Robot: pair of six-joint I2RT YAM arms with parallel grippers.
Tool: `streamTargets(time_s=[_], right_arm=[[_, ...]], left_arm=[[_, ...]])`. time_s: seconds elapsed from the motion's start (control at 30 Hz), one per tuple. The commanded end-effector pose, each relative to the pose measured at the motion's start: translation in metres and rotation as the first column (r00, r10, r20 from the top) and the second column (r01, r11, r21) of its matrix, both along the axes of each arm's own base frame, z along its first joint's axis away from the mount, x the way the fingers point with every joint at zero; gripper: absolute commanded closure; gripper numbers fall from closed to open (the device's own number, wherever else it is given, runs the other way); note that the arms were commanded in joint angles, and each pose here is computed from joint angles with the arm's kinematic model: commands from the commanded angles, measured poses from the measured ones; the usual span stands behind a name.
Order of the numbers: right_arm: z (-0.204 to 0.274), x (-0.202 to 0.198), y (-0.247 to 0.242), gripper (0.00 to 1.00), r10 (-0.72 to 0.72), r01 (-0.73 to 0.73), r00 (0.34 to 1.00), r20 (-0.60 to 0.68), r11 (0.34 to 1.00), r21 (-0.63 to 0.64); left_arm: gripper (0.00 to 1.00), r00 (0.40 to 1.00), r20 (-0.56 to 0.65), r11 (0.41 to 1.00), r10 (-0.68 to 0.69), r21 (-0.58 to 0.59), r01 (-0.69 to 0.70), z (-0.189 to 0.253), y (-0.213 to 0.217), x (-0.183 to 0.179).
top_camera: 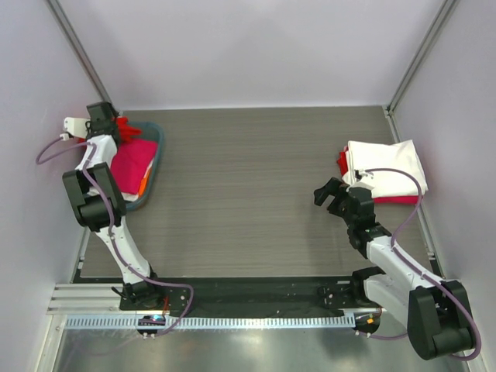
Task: Fold and stack the t-shirts
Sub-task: Grab the tshirt from the pile, then move the tshirt to the center of the board
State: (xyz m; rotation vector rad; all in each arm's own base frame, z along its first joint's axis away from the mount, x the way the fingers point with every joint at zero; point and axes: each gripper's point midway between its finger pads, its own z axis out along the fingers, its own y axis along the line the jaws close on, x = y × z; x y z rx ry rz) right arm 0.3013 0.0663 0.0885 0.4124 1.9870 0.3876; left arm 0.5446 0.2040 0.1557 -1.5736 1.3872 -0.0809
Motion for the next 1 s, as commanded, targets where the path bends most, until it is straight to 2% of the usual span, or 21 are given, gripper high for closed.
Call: streamTargets(time_s=[0.0, 0.07, 0.1, 0.17, 0.2, 0.37, 0.57, 0.67, 0.7, 0.77, 0.8, 0.87, 0.97], right_arm=[[0.025, 0.014, 0.005, 0.0, 0.006, -0.007, 0.998, 0.069, 1.0, 0.017], [0.025, 0.015, 0.005, 0.0, 0.005, -0.006, 0.998, 0.067, 1.0, 0.018], [0.025, 0.015, 0.005, 0.0, 0.007, -0.008, 0.998, 0.064, 1.0, 0.016], [0.024, 0.015, 0.006, 0.0, 0.009, -0.01, 0.998, 0.061, 1.0, 0.016], [0.024, 0.015, 0.005, 0.0, 0.007, -0.008, 0.998, 0.06, 1.0, 0.017], [0.025, 0.014, 0.005, 0.0, 0.006, -0.007, 0.998, 0.07, 1.0, 0.017], [0.027, 0.013, 0.005, 0.0, 0.007, -0.009, 0.997, 0.081, 1.0, 0.02], [0.026, 0.013, 0.005, 0.0, 0.009, -0.01, 0.997, 0.075, 1.0, 0.019], [0.027, 0.014, 0.005, 0.0, 0.006, -0.007, 0.997, 0.076, 1.0, 0.019], [0.027, 0.014, 0.005, 0.0, 0.005, -0.007, 0.997, 0.075, 1.0, 0.019], [0.027, 0.014, 0.005, 0.0, 0.006, -0.007, 0.997, 0.075, 1.0, 0.021], [0.027, 0.013, 0.004, 0.0, 0.004, -0.005, 0.997, 0.075, 1.0, 0.019], [0.028, 0.012, 0.004, 0.0, 0.004, -0.005, 0.997, 0.079, 1.0, 0.02]], left_arm=[[1.0, 0.993, 0.115, 0.999, -0.037, -0.004, 0.038, 0.045, -0.003, 0.01], [1.0, 0.986, 0.163, 0.996, -0.043, -0.072, 0.055, 0.051, -0.013, 0.007], [1.0, 0.971, 0.233, 0.993, -0.048, -0.094, 0.072, 0.068, -0.02, 0.008], [1.0, 0.95, 0.297, 0.986, -0.092, -0.102, 0.128, 0.093, -0.036, 0.011], [1.0, 0.935, 0.342, 0.986, -0.098, -0.091, 0.137, 0.117, -0.042, 0.009], [1.0, 0.876, 0.458, 0.984, -0.155, -0.005, 0.177, 0.185, -0.073, 0.002], [1.0, 0.763, 0.557, 0.932, -0.329, 0.059, 0.359, 0.252, -0.155, -0.02], [1.0, 0.66, 0.613, 0.876, -0.435, 0.117, 0.469, 0.292, -0.223, -0.045], [1.0, 0.627, 0.615, 0.842, -0.478, 0.116, 0.527, 0.293, -0.257, -0.052], [0.99, 0.568, 0.658, 0.805, -0.494, 0.1, 0.584, 0.307, -0.288, -0.073], [0.99, 0.562, 0.653, 0.782, -0.508, 0.075, 0.619, 0.294, -0.305, -0.077], [0.98, 0.478, 0.681, 0.694, -0.554, 0.061, 0.717, 0.29, -0.352, -0.095], [0.88, 0.423, 0.654, 0.548, -0.627, -0.015, 0.836, 0.241, -0.402, -0.122]])
